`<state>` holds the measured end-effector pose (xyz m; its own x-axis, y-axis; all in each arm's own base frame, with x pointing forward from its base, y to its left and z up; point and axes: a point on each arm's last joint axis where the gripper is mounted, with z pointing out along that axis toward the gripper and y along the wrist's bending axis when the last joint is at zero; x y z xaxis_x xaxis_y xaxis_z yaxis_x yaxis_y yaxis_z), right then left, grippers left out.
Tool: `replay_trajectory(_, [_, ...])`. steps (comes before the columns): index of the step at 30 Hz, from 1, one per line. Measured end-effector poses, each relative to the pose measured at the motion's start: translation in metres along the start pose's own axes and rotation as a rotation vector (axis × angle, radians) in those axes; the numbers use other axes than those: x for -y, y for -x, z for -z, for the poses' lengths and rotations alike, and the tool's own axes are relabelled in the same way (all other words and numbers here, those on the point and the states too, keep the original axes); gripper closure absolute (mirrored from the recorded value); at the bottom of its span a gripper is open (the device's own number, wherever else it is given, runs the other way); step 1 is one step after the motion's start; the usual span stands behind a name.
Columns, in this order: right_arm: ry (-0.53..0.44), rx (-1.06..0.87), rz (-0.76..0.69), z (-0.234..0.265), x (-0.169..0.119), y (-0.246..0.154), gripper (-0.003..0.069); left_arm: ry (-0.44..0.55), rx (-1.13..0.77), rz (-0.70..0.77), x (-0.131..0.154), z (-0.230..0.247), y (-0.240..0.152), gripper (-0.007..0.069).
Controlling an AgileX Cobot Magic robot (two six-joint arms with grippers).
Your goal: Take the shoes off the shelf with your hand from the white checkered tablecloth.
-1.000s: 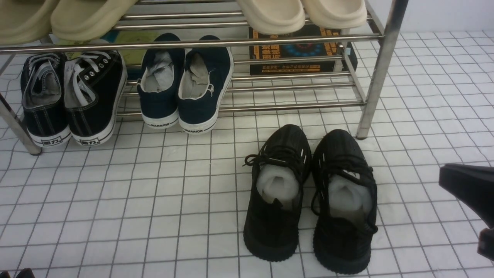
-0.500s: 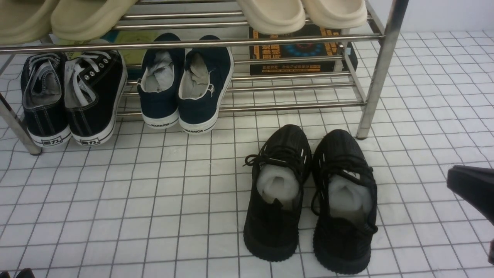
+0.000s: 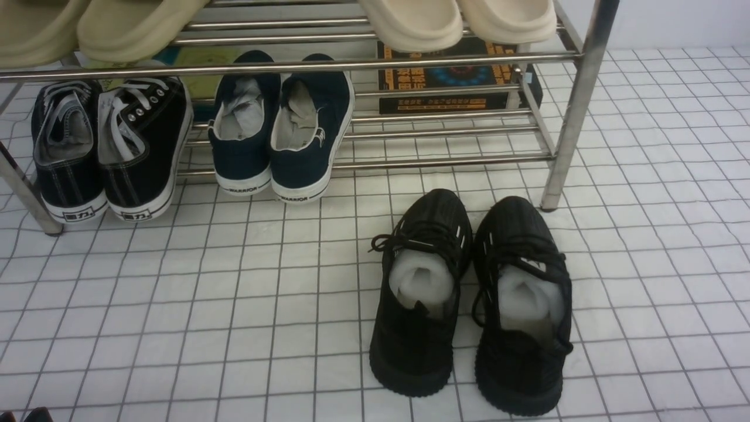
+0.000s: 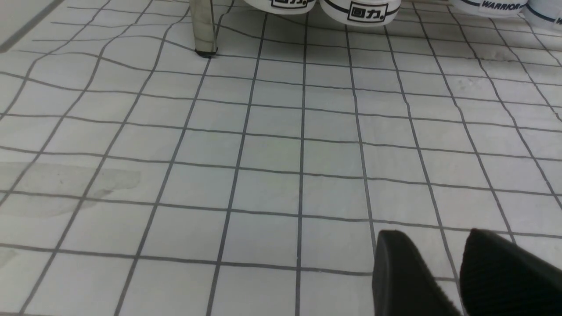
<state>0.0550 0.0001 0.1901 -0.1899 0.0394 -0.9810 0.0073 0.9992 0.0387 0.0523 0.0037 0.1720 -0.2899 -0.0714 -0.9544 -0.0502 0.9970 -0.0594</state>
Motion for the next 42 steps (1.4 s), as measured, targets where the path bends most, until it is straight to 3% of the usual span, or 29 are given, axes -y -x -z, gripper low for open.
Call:
replay_trajectory(13, [-0.054,-0.105,-0.034,0.0,0.003,-0.016,0.0627,0.0,0.0,0.0,0.0,0.0,0.0,0.0385])
replay_trajectory(23, [0.017,-0.115,-0.016,0.0,-0.001,-0.016,0.0613,0.0,0.0,0.0,0.0,0.0,0.0,0.0385])
replay_trajectory(42, [0.019,-0.115,-0.014,0.0,-0.001,-0.016,0.0586,0.0,0.0,0.0,0.0,0.0,0.0,0.0385])
